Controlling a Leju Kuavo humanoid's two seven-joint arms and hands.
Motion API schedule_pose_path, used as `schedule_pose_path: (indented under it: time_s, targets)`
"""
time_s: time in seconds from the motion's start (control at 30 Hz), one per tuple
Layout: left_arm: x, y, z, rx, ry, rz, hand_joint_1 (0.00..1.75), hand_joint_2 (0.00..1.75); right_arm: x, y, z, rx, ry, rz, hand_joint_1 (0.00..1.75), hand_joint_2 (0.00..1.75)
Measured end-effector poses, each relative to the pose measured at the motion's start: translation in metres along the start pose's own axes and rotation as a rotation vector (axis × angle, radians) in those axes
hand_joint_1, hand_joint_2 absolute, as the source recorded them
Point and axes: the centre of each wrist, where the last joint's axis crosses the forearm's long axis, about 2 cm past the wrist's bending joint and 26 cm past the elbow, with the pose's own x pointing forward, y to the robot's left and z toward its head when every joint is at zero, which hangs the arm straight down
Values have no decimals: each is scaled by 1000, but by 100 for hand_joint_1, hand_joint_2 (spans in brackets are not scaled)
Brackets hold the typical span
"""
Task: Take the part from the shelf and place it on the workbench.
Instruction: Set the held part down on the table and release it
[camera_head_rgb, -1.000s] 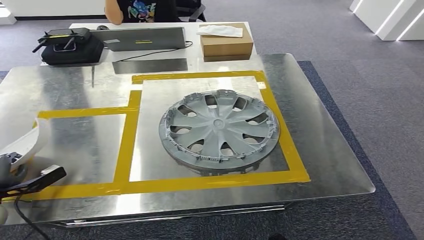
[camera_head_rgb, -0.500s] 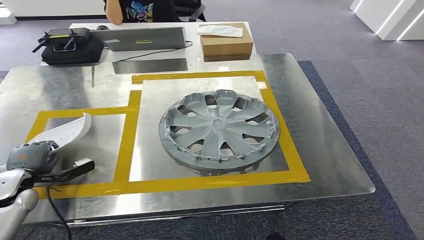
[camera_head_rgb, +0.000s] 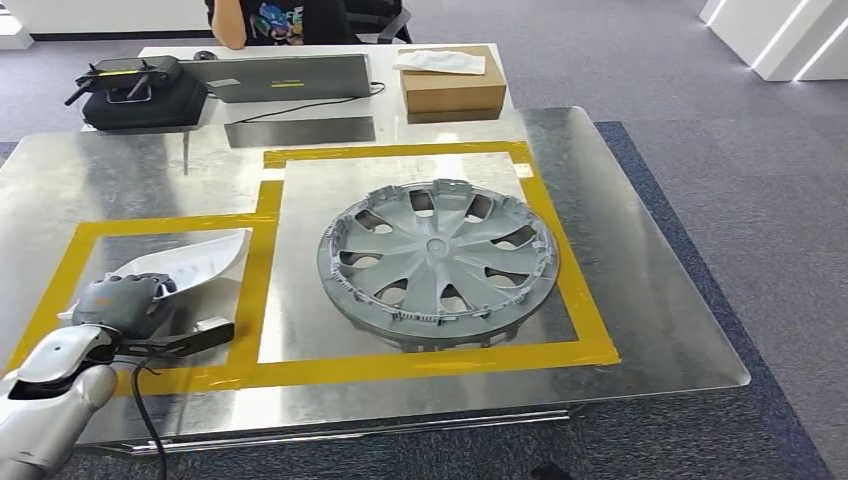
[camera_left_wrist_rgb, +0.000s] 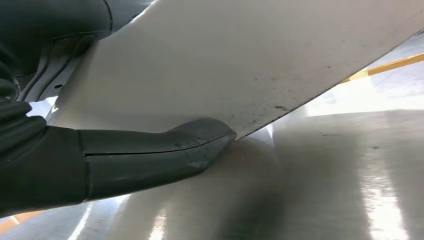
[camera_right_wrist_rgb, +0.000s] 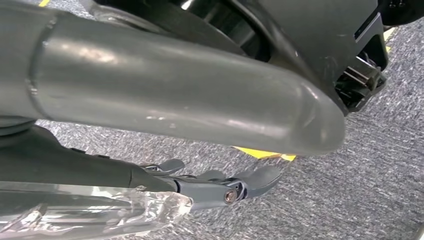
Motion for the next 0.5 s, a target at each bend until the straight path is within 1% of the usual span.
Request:
schedule_pose_path:
  time_s: [0.47,0.5]
  targets:
    - [4,-1,-2,-4,-12,0,175,175,0,0,0,0,0,0,0,0]
    - [4,-1,-2,-4,-12,6,131,175,0,0,0,-1,0,0,0,0]
